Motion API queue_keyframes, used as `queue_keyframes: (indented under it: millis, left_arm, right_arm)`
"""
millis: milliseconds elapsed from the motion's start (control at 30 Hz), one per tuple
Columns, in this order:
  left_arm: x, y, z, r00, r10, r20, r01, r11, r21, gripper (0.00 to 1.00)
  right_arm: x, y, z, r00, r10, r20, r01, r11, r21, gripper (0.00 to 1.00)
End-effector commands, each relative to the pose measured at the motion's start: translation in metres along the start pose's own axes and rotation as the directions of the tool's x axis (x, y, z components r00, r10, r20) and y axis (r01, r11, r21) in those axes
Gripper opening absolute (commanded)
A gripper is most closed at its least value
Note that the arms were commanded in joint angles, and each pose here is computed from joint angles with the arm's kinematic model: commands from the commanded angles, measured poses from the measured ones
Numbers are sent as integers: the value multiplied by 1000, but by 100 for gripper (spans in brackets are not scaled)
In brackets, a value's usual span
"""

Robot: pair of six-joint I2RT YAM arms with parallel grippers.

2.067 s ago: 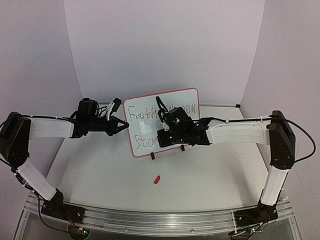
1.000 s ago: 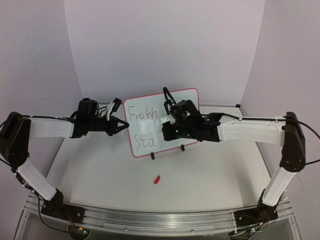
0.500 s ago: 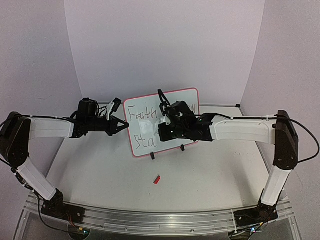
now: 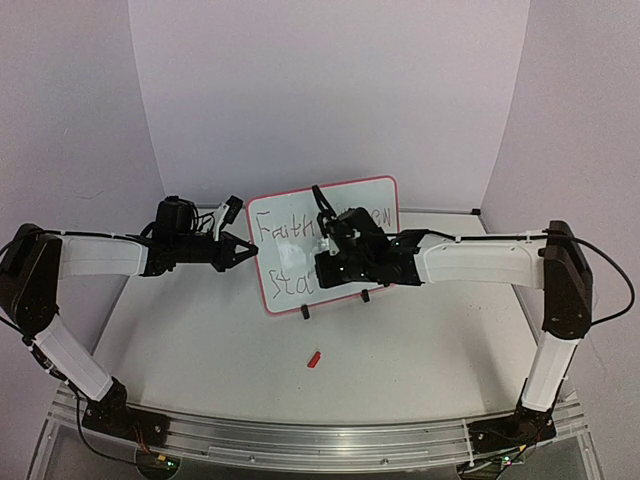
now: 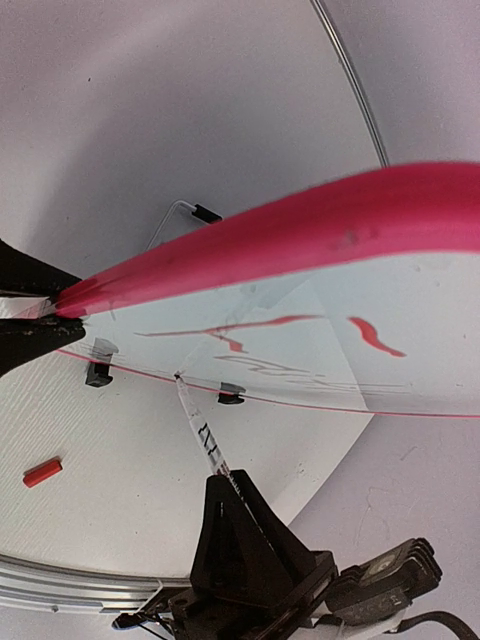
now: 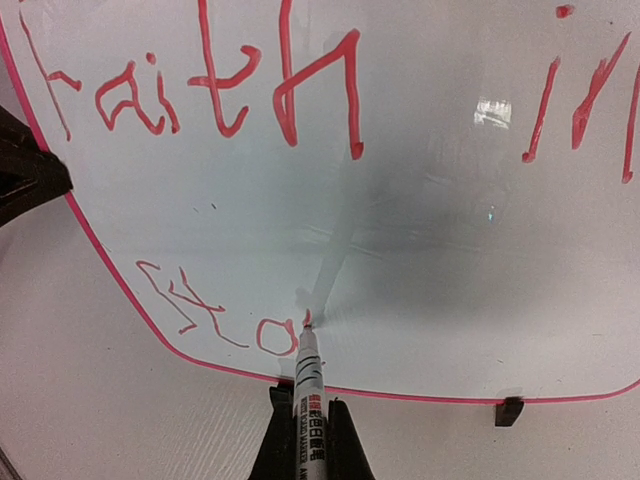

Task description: Write a sentence on the whiteboard

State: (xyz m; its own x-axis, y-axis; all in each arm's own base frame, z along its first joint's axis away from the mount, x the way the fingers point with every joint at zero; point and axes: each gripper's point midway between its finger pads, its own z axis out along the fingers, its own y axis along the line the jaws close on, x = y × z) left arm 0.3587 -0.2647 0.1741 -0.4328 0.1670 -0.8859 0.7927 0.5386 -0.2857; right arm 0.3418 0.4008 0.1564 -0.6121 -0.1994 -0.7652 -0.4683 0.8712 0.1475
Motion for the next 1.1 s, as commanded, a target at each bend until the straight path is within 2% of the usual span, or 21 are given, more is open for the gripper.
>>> queue_keyframes:
  millis: [0, 400, 1067]
  left_arm:
    - [7, 12, 1, 999, 46, -29, -48, 997, -61, 0]
    - [6, 12, 1, 999, 46, -29, -48, 997, -61, 0]
    - [6, 12, 1, 999, 47, -27, -49, 997, -61, 0]
  right_arm:
    - [14, -14, 10, 1000, 5, -25, -3, 998, 60, 0]
    - [26, -15, 19, 998, 7, -64, -2, 998, 69, 0]
    - [-15, -13, -9, 998, 35, 54, -38, 998, 58, 0]
